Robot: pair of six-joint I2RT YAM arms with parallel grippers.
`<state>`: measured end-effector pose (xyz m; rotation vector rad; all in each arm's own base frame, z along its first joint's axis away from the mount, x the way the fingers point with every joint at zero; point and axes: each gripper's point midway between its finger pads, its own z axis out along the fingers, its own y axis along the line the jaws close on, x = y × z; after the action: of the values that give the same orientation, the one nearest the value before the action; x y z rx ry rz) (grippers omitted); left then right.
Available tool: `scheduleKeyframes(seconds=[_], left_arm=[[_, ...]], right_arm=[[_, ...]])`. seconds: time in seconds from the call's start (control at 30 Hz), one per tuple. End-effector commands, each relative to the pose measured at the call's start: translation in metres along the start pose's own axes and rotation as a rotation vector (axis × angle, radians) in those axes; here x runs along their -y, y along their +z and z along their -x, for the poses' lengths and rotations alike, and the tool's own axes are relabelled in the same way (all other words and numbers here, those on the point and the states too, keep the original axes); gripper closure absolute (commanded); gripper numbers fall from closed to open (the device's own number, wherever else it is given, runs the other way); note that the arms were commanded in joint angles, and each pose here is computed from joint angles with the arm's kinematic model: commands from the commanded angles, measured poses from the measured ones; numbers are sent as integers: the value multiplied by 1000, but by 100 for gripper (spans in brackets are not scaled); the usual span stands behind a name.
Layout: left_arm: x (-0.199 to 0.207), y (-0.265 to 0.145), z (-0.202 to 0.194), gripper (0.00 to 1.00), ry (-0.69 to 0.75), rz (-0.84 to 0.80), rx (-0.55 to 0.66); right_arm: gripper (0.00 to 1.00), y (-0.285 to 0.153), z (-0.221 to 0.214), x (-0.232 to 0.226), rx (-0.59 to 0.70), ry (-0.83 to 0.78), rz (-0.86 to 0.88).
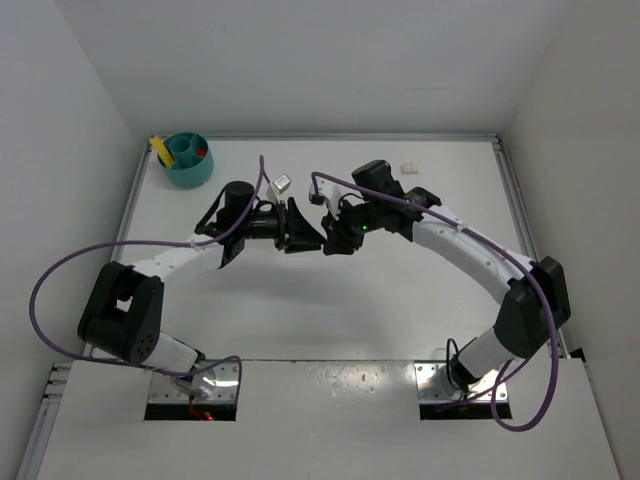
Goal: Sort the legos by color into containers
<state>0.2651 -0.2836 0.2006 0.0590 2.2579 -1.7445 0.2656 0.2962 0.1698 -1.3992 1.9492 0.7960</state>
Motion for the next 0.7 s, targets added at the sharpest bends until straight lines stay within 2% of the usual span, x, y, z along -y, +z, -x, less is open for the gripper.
scheduleKeyframes(seconds=[0.0, 0.3, 0.67], left_arm=[[6, 5, -12, 52, -10, -51, -46], [19, 4, -23, 50, -61, -114, -120], [20, -8, -35, 49, -141, -130, -177]], right_arm=[[97, -7, 46, 9, 116, -96, -44], [100, -6, 63, 13, 174, -49, -60], [100, 8, 77, 14, 251, 98, -31]])
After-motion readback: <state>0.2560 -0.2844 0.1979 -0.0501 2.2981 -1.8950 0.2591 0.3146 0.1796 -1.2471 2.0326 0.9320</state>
